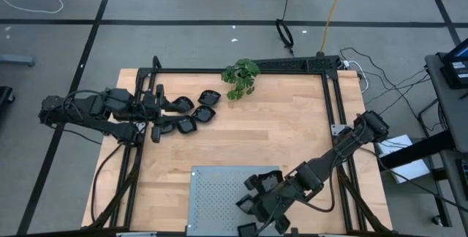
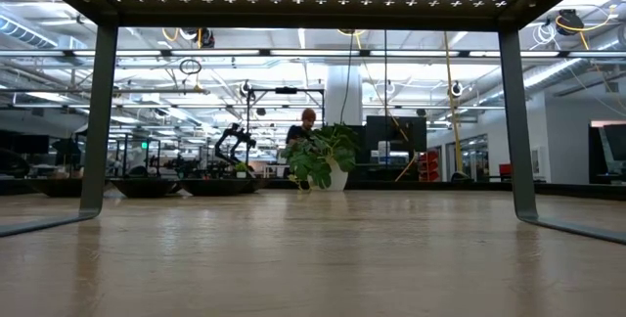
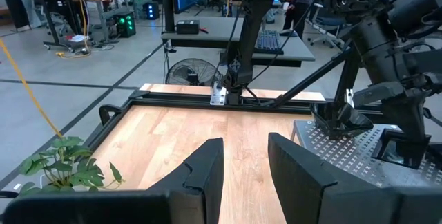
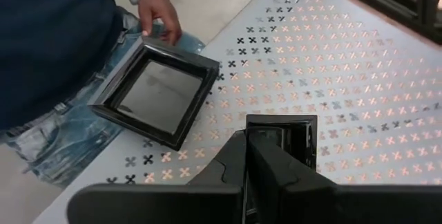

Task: Pick & Place Mini shaped plates
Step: Stack the square plate onto the stacked square plate on the shelf

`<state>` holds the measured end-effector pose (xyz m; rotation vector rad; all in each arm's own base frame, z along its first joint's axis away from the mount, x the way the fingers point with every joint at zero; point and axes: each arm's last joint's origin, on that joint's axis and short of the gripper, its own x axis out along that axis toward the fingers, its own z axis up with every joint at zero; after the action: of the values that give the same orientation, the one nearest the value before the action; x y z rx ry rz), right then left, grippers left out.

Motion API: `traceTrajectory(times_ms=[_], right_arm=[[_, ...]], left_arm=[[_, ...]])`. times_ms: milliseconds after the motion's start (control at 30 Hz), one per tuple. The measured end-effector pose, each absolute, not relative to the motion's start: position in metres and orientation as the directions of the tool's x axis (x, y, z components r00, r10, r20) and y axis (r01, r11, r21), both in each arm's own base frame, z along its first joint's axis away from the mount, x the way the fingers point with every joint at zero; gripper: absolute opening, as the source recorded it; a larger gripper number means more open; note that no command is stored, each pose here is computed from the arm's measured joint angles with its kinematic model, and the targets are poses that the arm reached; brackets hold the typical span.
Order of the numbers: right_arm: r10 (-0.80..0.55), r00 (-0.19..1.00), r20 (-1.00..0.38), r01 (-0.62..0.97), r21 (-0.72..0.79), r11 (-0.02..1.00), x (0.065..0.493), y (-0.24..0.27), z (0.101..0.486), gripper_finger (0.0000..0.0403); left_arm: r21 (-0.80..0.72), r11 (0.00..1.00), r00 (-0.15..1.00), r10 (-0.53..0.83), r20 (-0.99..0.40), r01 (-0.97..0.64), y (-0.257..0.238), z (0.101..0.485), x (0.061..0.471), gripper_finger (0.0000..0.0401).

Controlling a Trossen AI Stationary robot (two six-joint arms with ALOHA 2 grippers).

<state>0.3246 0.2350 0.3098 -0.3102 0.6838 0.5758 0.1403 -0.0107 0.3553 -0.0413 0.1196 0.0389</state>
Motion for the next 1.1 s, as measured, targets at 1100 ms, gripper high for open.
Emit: traceTrajectory(times_ms=[1100], right_arm=[[0.675,0.609,-0.417,-0.748,-0.021,0.663,0.302,0.283,0.338,0.0004]], left_arm=[[-0.039,0.998,0.992,0.036,-0.120,-0.041,-0.011,0.355,0.140,0.0120]])
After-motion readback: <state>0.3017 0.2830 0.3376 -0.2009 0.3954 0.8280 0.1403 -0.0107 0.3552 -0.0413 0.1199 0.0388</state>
